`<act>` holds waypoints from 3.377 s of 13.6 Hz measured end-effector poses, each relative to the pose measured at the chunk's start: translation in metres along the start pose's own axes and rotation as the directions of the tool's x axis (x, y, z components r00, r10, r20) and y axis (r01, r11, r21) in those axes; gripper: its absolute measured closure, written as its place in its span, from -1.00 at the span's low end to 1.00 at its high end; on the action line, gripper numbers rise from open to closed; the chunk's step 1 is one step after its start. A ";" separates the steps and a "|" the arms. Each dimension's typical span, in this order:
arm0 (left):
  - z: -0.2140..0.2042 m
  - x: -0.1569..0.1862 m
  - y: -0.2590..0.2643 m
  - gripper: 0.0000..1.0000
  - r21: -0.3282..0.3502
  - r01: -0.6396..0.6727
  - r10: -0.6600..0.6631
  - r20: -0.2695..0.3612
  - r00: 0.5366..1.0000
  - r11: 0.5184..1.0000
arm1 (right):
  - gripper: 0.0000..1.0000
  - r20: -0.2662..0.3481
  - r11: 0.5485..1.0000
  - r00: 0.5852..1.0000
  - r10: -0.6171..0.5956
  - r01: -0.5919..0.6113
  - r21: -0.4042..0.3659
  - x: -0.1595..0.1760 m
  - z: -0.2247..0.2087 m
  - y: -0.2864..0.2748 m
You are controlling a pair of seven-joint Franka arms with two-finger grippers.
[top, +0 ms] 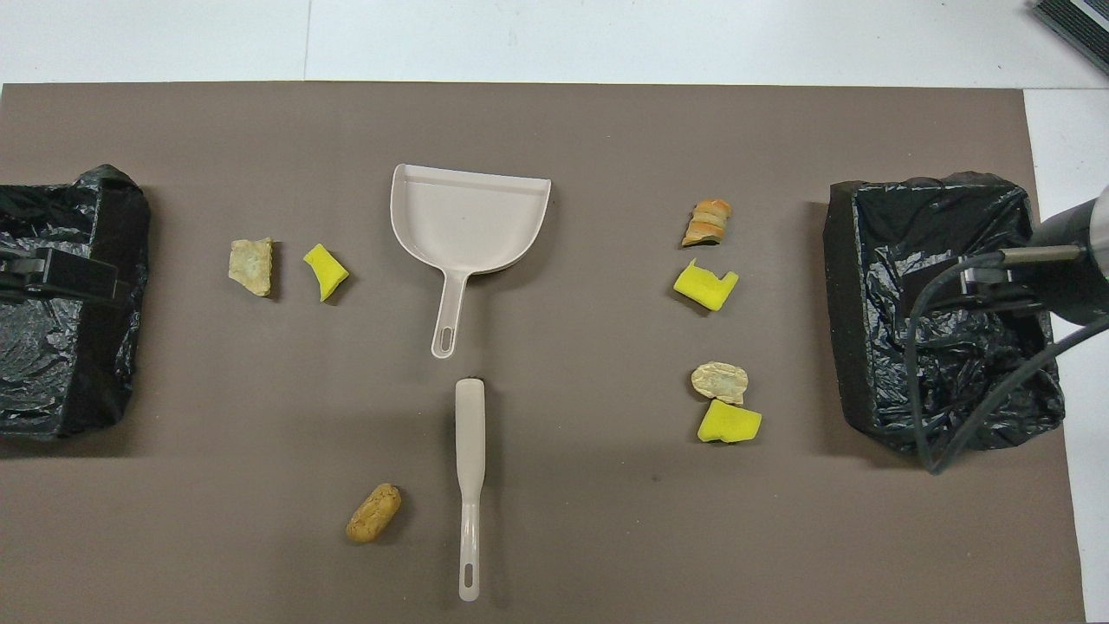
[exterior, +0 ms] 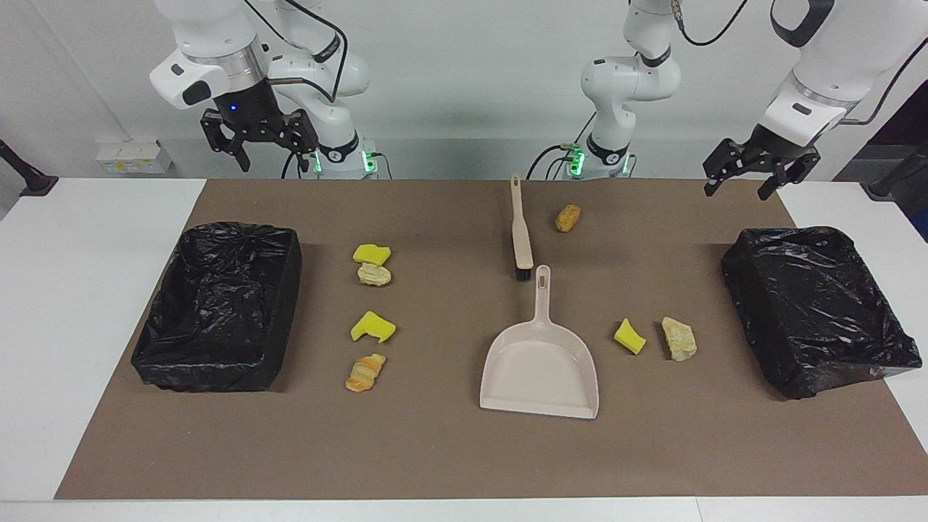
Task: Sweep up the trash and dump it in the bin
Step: 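Move both grippers out from the rest pose toward the table center, then grasp the dustpan with the right gripper while the left gripper reaches the brush, then lift the brush with the left gripper while the right gripper carries the dustpan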
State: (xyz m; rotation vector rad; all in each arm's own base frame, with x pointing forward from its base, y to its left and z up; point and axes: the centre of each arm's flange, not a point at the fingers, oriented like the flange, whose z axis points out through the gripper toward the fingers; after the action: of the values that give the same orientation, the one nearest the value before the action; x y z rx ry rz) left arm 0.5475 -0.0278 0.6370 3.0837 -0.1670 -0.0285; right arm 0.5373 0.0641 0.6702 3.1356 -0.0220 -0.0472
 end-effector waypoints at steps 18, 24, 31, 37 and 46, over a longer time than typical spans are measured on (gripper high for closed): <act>0.166 -0.058 0.185 -1.00 -0.051 -0.177 0.181 0.111 0.977 0.983 | -1.00 -0.079 0.995 0.992 0.096 -0.092 0.044 0.056 0.112 -0.184; 0.227 -0.174 0.254 -1.00 -0.029 -0.189 0.191 0.076 0.979 0.981 | -1.00 -0.090 0.995 0.992 0.085 -0.080 0.059 0.063 0.187 -0.302; 0.305 -0.237 0.292 -1.00 -0.017 -0.209 0.208 -0.028 0.978 0.978 | -0.99 -0.099 0.999 0.995 0.019 -0.016 0.036 0.046 0.277 -0.423; 0.314 -0.238 0.294 -0.27 -0.019 -0.207 0.207 -0.038 0.978 0.978 | -0.79 -0.122 0.997 0.989 -0.079 0.076 -0.030 0.019 0.313 -0.461; 0.318 -0.240 0.294 0.46 -0.012 -0.187 0.186 -0.022 0.982 0.982 | 0.34 -0.177 0.998 0.982 -0.060 0.064 0.018 0.033 0.304 -0.458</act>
State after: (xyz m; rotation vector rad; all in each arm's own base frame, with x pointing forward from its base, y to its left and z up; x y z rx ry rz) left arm 0.2702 -0.3104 0.3388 3.0387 -0.4519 0.0100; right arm 0.5679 0.5200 0.3628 3.1494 0.0761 0.2328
